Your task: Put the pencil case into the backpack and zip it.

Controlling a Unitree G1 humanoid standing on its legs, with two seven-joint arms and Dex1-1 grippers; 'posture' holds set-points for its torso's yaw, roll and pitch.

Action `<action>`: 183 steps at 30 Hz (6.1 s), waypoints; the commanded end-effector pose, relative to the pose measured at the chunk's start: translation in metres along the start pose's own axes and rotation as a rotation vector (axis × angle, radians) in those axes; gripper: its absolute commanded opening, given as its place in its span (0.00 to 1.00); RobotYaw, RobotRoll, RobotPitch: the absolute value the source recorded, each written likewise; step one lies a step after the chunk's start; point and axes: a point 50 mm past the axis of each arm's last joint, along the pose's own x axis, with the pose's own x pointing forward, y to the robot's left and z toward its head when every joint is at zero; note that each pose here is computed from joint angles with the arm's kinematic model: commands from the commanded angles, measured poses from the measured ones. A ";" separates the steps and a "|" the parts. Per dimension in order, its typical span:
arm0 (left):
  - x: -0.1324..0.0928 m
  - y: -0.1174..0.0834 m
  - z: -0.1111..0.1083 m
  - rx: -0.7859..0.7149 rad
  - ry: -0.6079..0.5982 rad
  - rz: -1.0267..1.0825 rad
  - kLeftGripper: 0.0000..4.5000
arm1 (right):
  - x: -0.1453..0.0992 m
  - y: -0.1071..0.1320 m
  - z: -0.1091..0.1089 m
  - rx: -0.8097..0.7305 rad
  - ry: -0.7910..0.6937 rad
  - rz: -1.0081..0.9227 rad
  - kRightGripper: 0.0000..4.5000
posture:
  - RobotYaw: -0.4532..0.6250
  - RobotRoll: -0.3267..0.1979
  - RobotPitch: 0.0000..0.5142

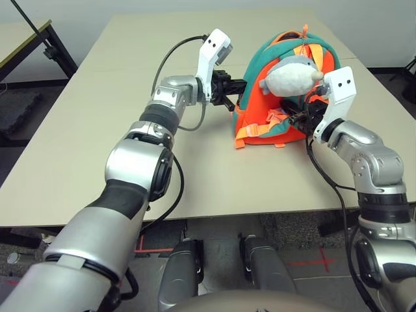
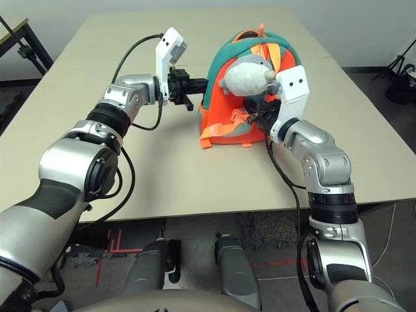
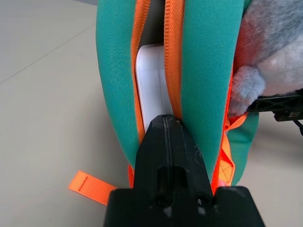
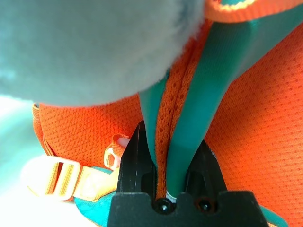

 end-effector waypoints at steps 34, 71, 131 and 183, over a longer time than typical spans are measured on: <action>-0.012 -0.046 0.099 0.625 -0.070 -0.365 1.00 | 0.001 0.004 -0.008 0.000 0.029 0.014 0.09 | 0.19 0.62 0.18; -0.016 -0.026 0.106 0.670 -0.044 -0.166 0.09 | 0.005 0.008 -0.011 0.009 0.032 0.026 0.09 | 0.21 0.62 0.21; -0.097 0.031 -0.032 0.077 0.236 -0.064 1.00 | -0.005 0.003 0.013 0.027 0.105 0.212 0.81 | 0.23 0.62 0.19; -0.255 0.023 -0.126 -0.141 -0.392 1.033 1.00 | -0.076 -0.120 -0.066 0.125 -0.116 -0.635 0.99 | 0.31 0.62 0.30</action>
